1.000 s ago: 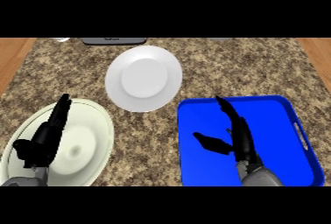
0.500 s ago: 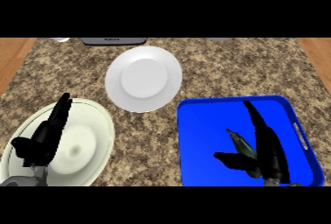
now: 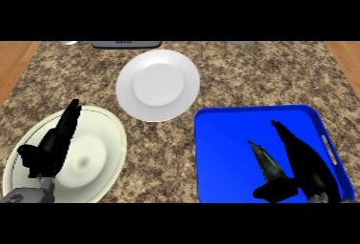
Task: Pick the eggplant from the tray and place it in the plate
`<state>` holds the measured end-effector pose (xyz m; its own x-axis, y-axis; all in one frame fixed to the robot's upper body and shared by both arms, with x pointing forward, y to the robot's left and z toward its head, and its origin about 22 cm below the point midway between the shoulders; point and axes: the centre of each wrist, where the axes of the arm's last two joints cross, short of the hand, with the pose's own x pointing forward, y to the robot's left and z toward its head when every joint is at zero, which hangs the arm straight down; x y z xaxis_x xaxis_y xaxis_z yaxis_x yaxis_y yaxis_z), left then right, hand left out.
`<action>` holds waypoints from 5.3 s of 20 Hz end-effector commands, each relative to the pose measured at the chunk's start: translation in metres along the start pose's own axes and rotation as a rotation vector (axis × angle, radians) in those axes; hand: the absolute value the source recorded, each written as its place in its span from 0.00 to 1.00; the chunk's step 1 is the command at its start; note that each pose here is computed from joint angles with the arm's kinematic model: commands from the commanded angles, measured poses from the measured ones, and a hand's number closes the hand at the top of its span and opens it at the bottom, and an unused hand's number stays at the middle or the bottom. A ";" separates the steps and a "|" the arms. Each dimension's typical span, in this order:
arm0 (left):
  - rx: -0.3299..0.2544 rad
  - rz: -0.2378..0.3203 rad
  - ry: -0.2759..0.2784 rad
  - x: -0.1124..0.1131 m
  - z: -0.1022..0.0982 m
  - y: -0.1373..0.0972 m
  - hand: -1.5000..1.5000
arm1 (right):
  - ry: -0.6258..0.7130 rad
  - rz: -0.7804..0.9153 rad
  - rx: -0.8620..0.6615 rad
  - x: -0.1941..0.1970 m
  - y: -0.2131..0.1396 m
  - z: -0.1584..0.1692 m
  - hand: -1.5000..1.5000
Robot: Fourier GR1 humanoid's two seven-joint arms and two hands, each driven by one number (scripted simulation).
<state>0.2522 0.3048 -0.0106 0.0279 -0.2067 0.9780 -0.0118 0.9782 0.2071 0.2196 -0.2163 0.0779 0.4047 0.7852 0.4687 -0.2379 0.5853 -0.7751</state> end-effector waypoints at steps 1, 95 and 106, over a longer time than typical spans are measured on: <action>-0.007 0.007 0.017 0.011 -0.005 0.001 0.50 | 0.103 0.052 0.087 0.010 -0.005 -0.008 0.00; -0.042 0.005 -0.011 0.000 -0.021 -0.015 0.50 | -0.515 0.033 -0.480 0.238 0.033 -0.086 1.00; -0.107 0.022 -0.034 0.010 -0.027 -0.036 0.50 | -0.370 -0.217 -0.538 0.235 0.050 -0.113 0.00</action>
<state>0.2748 0.2800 -0.0022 -0.0268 -0.1986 0.9797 0.0695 0.9773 0.2000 0.3993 -0.0240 0.1096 -0.0143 0.7971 0.6037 0.2748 0.5837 -0.7641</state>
